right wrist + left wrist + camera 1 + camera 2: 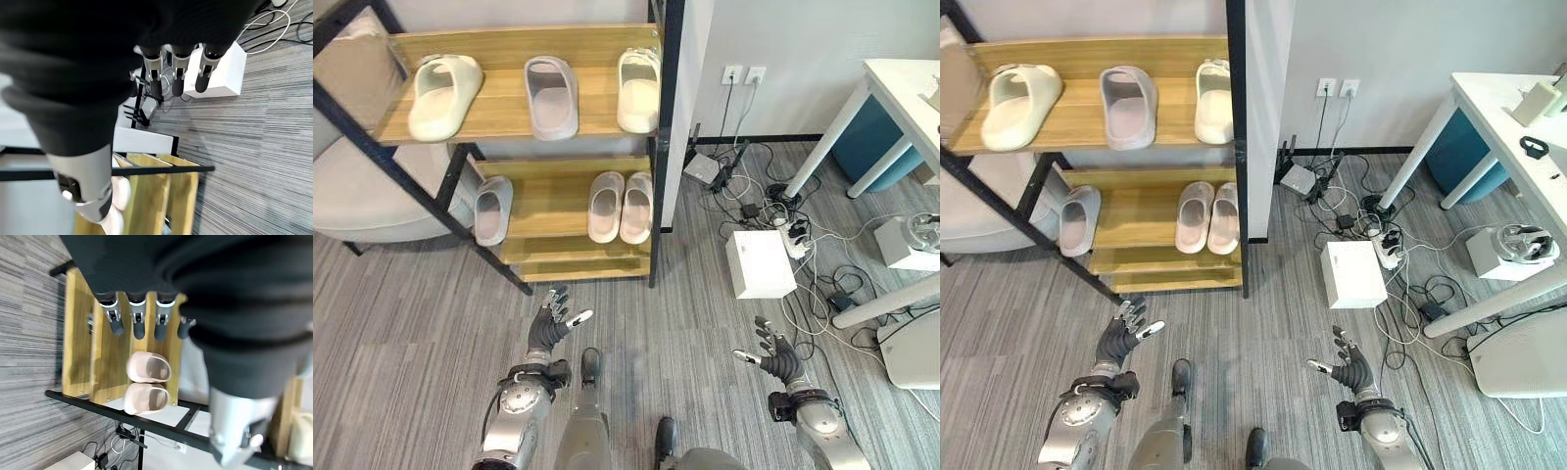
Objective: Arrange the slippers neatly on the shoe rack.
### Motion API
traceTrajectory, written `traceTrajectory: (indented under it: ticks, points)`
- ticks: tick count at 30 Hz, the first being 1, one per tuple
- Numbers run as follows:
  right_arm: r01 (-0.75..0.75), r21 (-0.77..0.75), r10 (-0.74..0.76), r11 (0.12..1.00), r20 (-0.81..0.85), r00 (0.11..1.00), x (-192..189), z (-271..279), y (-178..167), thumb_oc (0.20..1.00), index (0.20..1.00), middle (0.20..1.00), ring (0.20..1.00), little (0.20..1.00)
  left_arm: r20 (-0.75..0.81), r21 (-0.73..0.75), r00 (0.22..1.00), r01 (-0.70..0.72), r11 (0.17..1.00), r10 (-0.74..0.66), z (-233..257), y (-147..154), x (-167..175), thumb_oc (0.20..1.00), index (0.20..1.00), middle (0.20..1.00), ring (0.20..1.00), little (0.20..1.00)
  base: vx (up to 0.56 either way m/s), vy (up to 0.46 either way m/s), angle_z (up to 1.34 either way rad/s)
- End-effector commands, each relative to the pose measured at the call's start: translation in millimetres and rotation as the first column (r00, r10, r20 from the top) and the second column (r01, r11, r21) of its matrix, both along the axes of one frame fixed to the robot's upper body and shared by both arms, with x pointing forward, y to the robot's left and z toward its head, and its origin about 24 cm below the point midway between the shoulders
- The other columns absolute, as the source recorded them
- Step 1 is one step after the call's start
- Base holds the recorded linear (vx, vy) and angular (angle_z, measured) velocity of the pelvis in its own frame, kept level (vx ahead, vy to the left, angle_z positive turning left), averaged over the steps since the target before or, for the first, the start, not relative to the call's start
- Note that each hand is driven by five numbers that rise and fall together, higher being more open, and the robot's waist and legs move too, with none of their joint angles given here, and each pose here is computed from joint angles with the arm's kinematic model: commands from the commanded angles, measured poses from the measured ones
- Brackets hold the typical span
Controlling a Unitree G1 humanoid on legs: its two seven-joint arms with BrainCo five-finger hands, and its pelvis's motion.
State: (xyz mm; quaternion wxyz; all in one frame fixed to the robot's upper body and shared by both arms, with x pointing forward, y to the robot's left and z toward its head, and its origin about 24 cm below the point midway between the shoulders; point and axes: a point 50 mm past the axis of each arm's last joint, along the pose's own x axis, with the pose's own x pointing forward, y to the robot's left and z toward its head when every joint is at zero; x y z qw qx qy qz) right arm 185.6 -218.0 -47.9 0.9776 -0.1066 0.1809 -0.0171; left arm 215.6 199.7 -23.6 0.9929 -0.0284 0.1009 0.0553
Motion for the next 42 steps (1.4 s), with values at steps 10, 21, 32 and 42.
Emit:
traceTrajectory:
  ticks: [10,21,32,42]
  points:
    - [-0.072,0.066,0.067,0.995,0.070,0.995,11,8,24,1.000,1.000,1.000,1.000,1.000,0.109,0.077,0.993,0.032,0.997,-0.041,25,12,7,1.000,1.000,1.000,1.000,1.000,0.12,0.204,0.19]
    - [-0.008,0.049,0.003,0.999,0.092,0.996,11,13,2,1.000,1.000,1.000,1.000,1.000,0.161,0.018,0.986,0.037,0.999,-0.039,32,1,15,1.000,1.000,1.000,1.000,1.000,0.14,-0.076,0.43]
    - [-0.031,0.047,0.028,0.998,0.050,0.998,3,7,5,1.000,1.000,1.000,1.000,1.000,0.118,0.045,0.990,0.066,0.997,-0.071,25,3,2,1.000,1.000,1.000,1.000,1.000,0.16,0.170,0.00]
    - [-0.172,-0.025,0.172,0.985,-0.010,0.985,-16,0,30,1.000,1.000,1.000,1.000,1.000,0.097,0.078,0.992,0.077,0.994,-0.084,23,3,0,1.000,1.000,1.000,1.000,1.000,0.00,0.083,-0.11]
